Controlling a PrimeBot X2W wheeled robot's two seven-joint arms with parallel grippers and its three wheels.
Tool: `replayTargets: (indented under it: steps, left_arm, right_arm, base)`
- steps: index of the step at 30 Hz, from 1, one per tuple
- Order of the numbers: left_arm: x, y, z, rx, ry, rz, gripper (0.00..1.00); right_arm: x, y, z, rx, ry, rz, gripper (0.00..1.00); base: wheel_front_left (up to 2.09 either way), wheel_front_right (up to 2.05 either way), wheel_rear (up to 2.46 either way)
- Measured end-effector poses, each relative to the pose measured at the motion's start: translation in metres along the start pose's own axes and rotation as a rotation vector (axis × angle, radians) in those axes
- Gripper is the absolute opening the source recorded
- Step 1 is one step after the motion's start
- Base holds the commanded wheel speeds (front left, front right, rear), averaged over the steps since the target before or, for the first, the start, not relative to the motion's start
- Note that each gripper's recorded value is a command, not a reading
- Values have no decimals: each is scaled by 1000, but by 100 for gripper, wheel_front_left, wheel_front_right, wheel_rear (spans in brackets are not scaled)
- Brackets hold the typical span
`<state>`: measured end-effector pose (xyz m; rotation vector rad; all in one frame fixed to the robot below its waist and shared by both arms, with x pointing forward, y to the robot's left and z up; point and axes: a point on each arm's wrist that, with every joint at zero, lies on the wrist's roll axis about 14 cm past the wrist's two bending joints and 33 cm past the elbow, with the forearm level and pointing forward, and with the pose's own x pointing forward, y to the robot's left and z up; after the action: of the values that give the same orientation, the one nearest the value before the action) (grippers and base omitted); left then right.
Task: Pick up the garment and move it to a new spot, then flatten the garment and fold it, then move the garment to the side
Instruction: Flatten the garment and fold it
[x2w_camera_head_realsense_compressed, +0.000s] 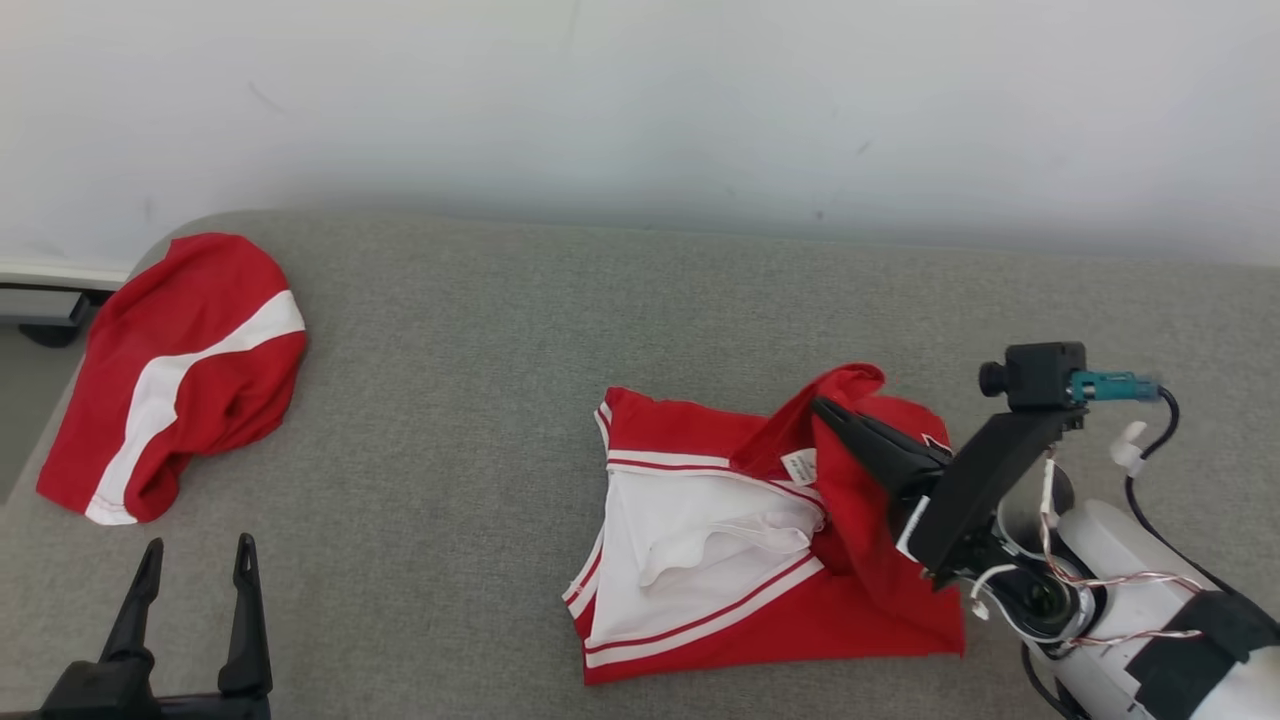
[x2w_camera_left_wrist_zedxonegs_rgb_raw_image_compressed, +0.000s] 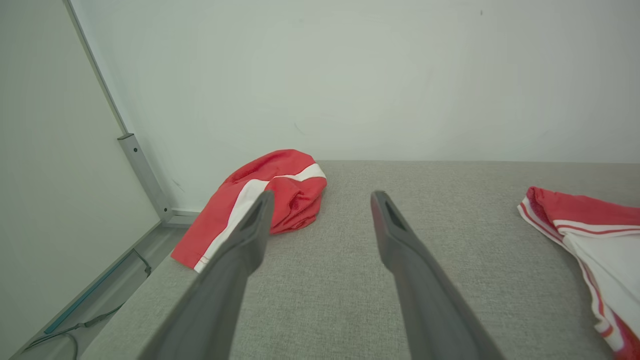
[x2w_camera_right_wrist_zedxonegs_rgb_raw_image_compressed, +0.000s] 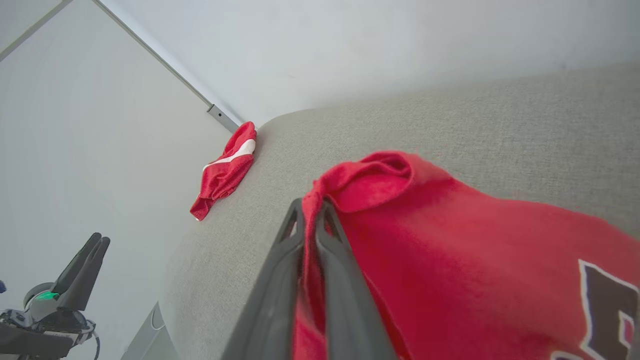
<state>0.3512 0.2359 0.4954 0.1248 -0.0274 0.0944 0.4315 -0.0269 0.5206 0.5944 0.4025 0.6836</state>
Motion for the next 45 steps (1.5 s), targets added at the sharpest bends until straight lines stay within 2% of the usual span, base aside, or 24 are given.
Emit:
replayTargets:
  steps: [14, 30, 31, 32, 33, 39, 45]
  left_arm:
    - [-8, 10, 0, -10, 3, 40, 100]
    - [-13, 13, -5, -20, 20, 62, 100]
    - [-13, 14, -5, -20, 19, 64, 100]
    - [-13, 14, -5, -21, 19, 64, 100]
    - [-12, 14, -5, -22, 19, 64, 100]
    - [-11, 13, -5, -24, 18, 60, 100]
    - [-7, 8, -4, -21, 14, 44, 100]
  right_arm:
    - [34, 38, -12, -2, 21, 92, 0]
    - [65, 43, -55, -62, 108, 69, 0]
    - [65, 41, -57, -70, 115, 63, 15]
    - [66, 40, -58, -72, 112, 59, 44]
    - [66, 41, -58, -73, 112, 59, 98]
    - [64, 39, -51, -78, 85, 55, 100]
    - [50, 19, -24, -128, 9, 25, 100]
  base:
    - [0, 0, 0]
    - [0, 0, 0]
    - [0, 0, 0]
    - [0, 0, 0]
    - [0, 0, 0]
    - [0, 0, 0]
    - [0, 0, 0]
